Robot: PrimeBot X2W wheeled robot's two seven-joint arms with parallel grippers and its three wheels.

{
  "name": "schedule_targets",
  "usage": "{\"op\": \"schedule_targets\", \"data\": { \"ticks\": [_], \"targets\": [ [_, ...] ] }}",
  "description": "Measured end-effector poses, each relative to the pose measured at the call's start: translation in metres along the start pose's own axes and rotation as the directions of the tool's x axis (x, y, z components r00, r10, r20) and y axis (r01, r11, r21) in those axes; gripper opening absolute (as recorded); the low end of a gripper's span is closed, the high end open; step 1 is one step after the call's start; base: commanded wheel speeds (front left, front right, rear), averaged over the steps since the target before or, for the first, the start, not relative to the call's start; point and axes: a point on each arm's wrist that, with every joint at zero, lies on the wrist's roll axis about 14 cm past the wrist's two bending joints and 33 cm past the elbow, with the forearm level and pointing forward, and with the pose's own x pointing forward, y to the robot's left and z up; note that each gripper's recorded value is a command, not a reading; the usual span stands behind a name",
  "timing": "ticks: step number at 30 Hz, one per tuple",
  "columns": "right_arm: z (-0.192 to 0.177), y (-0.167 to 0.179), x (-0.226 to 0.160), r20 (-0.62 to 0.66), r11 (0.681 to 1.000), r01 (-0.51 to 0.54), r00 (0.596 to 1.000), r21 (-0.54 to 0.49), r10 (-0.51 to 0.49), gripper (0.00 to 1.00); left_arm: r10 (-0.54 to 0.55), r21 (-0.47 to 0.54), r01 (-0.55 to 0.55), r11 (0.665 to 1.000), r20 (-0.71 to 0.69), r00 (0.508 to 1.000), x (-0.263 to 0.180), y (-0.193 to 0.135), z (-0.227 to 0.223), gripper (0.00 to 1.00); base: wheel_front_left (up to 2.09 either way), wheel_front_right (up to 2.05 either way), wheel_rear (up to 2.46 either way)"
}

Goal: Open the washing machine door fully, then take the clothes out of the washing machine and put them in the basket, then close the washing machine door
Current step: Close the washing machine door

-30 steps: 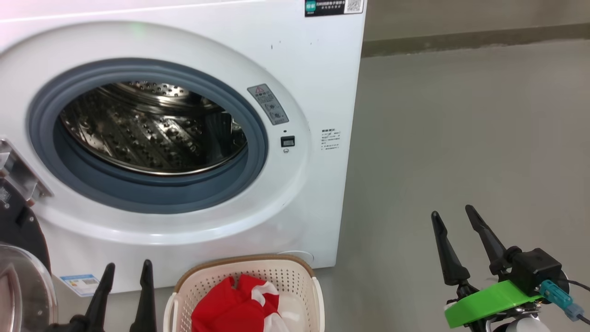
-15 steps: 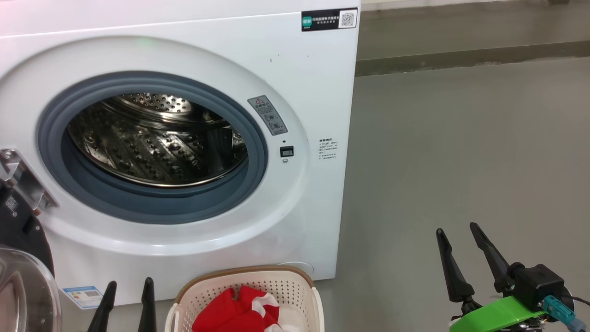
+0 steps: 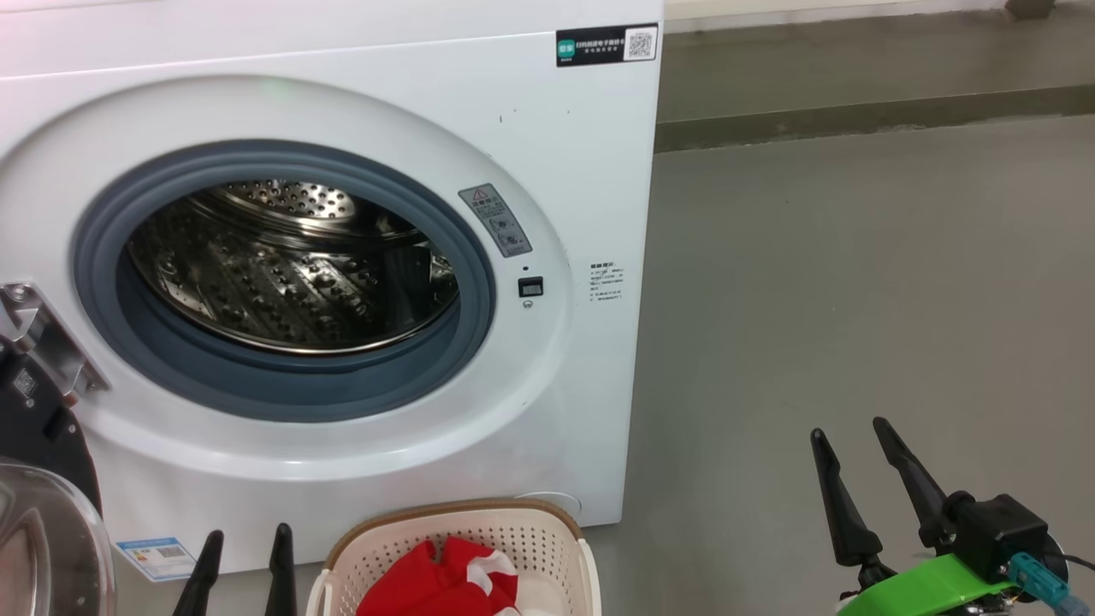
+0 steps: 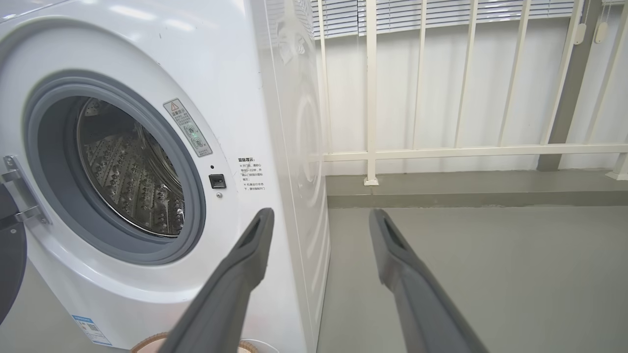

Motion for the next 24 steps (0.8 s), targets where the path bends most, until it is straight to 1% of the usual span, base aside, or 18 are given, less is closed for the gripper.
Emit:
{"op": "schedule_targets", "data": {
  "ticks": [12, 17, 24],
  "targets": [
    [-0.006, -0.002, -0.004, -0.021, 1.0, 0.002, 1.0, -0.004, -0.002, 1.0, 0.008, -0.001, -0.008, 1.0, 0.002, 1.0, 0.001, -0.001, 0.0, 1.0, 0.0, 0.0, 0.0],
    [-0.007, -0.001, -0.004, -0.023, 1.0, 0.001, 1.0, -0.004, -0.001, 1.0, 0.012, -0.03, -0.011, 0.999, 0.026, 1.0, 0.002, -0.001, 0.008, 1.0, 0.0, 0.0, 0.0],
    [-0.008, -0.001, -0.003, -0.027, 1.0, -0.002, 1.0, -0.004, 0.001, 1.0, 0.003, -0.012, -0.003, 1.0, 0.038, 0.999, 0.002, -0.001, 0.012, 1.0, 0.0, 0.0, 0.0]
  ]
}}
